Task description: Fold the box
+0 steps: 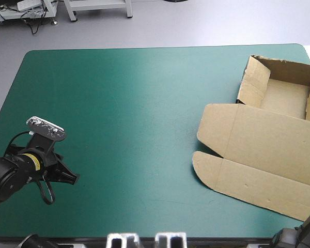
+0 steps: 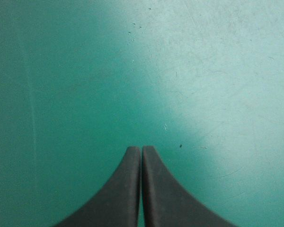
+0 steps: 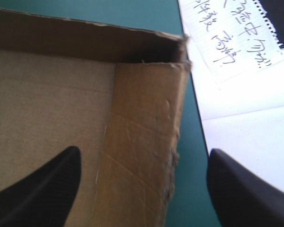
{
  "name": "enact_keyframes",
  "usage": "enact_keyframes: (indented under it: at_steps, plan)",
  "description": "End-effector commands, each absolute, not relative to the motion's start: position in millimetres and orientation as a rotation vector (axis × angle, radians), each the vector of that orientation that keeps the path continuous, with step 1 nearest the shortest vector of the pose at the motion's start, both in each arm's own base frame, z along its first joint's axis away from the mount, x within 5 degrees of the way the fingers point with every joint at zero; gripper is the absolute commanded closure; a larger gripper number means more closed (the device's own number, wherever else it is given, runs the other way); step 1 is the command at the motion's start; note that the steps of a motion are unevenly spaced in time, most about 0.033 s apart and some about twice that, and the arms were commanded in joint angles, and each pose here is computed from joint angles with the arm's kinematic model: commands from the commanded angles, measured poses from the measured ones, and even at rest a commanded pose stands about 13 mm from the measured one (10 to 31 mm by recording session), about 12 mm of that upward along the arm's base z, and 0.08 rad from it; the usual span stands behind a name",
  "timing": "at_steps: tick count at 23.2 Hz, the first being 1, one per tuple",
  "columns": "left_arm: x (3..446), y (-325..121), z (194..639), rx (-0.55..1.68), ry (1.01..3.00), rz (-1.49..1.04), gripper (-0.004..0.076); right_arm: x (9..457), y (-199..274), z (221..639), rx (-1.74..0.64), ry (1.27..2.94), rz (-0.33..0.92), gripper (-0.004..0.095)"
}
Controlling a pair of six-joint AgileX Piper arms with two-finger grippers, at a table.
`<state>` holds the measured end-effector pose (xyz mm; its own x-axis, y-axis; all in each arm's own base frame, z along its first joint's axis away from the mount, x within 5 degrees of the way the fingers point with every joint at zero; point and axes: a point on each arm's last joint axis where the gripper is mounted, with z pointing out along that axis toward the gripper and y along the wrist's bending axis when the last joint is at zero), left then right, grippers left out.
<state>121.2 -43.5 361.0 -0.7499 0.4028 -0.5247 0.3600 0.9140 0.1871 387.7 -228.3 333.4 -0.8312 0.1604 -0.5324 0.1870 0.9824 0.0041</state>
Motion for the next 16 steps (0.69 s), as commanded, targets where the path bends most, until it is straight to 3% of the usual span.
enact_keyframes:
  at_steps: [1, 5, 7, 12, 16]
  plan:
    - [120.7, -44.3, 369.4, 0.531, 2.457, 0.075, 0.073, 372.6, -230.7, 376.9, 0.303, 2.422, -0.121, 0.007]
    - [120.8, -44.4, 369.5, 0.531, 2.456, 0.075, 0.073, 366.0, -213.7, 407.8, 0.254, 2.371, 0.019, 0.0115]
    - [121.2, -44.7, 369.8, 0.53, 2.45, 0.072, 0.073, 358.0, -195.2, 433.2, 0.194, 2.282, 0.137, 0.0224]
    - [125.1, -47.4, 373.1, 0.528, 2.389, 0.047, 0.073, 342.9, -136.3, 483.5, -0.055, 2.106, 0.256, 0.065]
    - [127.1, -48.3, 375.0, 0.526, 2.357, 0.044, 0.073, 334.7, -84.7, 506.6, -0.269, 2.038, 0.257, 0.0914]
